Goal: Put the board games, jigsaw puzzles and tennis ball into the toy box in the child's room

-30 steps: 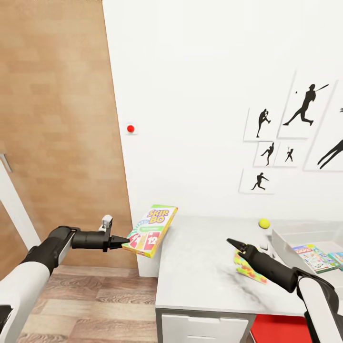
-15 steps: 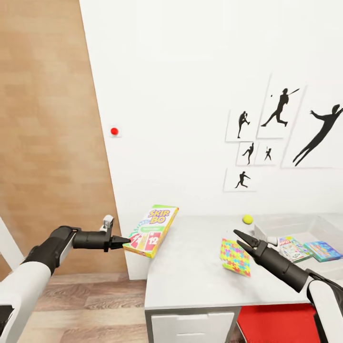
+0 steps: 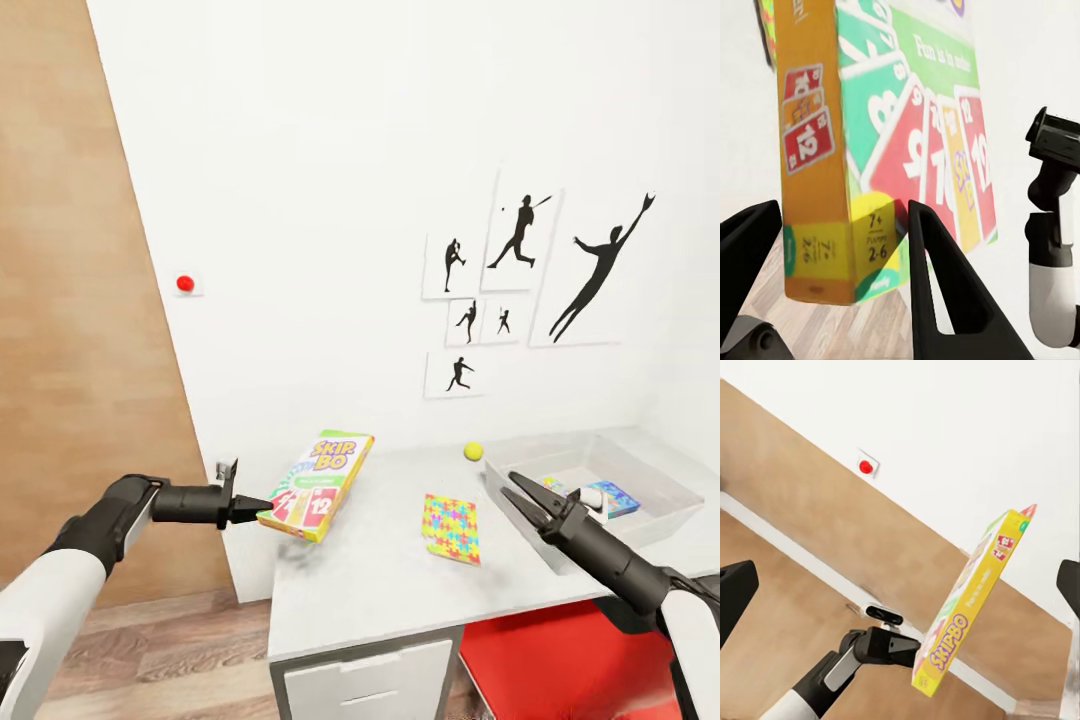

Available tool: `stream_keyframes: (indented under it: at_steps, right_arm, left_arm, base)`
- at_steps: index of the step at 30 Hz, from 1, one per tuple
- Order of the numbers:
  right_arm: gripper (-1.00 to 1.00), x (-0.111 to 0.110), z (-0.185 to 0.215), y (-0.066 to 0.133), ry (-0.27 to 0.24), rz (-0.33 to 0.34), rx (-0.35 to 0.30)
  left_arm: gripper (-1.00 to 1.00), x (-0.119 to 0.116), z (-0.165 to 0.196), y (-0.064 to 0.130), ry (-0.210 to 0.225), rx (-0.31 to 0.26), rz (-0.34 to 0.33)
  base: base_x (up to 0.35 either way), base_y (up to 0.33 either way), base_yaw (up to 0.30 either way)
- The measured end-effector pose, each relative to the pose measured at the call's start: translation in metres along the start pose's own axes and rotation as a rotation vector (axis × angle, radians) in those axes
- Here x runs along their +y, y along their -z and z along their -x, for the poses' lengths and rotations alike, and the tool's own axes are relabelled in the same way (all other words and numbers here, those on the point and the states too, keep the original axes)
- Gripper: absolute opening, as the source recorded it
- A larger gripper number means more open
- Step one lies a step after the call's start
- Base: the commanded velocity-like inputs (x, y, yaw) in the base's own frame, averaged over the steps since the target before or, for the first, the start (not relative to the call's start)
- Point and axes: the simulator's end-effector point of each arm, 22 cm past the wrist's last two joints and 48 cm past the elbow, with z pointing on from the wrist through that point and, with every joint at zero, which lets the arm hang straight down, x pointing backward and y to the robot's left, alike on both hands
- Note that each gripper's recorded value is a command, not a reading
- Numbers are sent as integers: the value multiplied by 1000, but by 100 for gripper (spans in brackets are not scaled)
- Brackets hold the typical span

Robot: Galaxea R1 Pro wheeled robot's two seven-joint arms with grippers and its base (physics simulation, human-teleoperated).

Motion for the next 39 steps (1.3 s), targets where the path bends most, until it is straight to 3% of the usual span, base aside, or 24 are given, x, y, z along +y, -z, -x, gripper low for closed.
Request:
stream_keyframes:
  at_steps: [8, 11, 15, 30, 39]
  right_arm:
    - [100, 2, 18, 11, 28, -16, -51]
    - [100, 1, 30, 20, 83, -26, -79]
    - [100, 7, 34, 26, 113, 2, -93]
    - [100, 11, 36, 28, 127, 16, -100]
    - [100, 1, 32, 29, 148, -27, -78]
  left_arm:
    - [-100, -6, -1, 1, -11, 0, -1]
    - [-100, -7, 0, 2, -15, -1, -1]
    - [-100, -8, 0, 1, -17, -2, -2]
    - [-100, -12, 1, 2, -36, -4, -2]
    - [-100, -11, 1, 4, -39, -5, 1]
  base:
    - [0, 0, -279]
    - [0, 0, -279]
    - [0, 0, -279]
    - [0, 0, -279]
    - [0, 0, -278]
